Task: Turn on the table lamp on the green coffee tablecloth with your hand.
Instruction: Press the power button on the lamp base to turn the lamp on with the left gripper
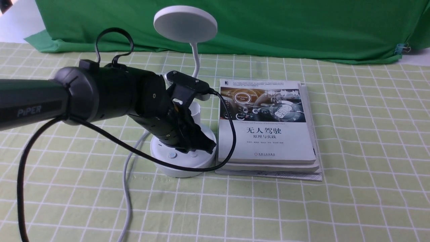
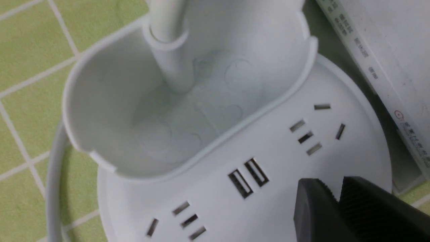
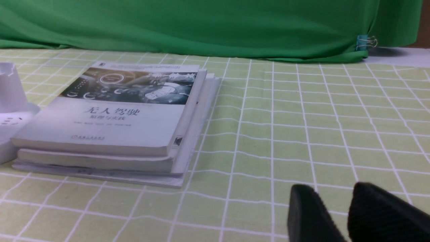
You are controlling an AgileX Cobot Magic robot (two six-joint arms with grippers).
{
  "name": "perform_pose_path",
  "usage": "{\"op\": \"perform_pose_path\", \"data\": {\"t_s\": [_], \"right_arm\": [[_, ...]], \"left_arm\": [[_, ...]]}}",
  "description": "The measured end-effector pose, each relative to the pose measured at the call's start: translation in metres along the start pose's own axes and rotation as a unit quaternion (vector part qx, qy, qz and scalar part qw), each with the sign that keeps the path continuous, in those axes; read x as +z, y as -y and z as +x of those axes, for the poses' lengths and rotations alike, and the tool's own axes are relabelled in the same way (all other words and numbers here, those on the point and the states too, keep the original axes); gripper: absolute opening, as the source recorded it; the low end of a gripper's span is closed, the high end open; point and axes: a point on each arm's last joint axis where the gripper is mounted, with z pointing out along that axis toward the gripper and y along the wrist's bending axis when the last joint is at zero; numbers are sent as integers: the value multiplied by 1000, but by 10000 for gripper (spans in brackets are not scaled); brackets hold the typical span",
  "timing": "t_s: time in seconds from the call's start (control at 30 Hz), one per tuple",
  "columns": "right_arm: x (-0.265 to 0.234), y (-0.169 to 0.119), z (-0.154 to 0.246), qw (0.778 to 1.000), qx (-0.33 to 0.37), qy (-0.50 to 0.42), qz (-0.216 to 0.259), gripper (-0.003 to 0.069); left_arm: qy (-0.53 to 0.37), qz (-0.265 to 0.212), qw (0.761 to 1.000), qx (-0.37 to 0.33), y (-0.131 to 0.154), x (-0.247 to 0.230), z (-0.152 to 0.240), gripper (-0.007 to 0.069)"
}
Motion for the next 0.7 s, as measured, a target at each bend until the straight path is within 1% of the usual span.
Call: {"op": "perform_pose_path", "data": {"t_s": [0.7], "right_arm": [[0,0,0,1000,0,0,0,245]], "left_arm": [[-11,5,1000,-6,0,7,3,98]]}}
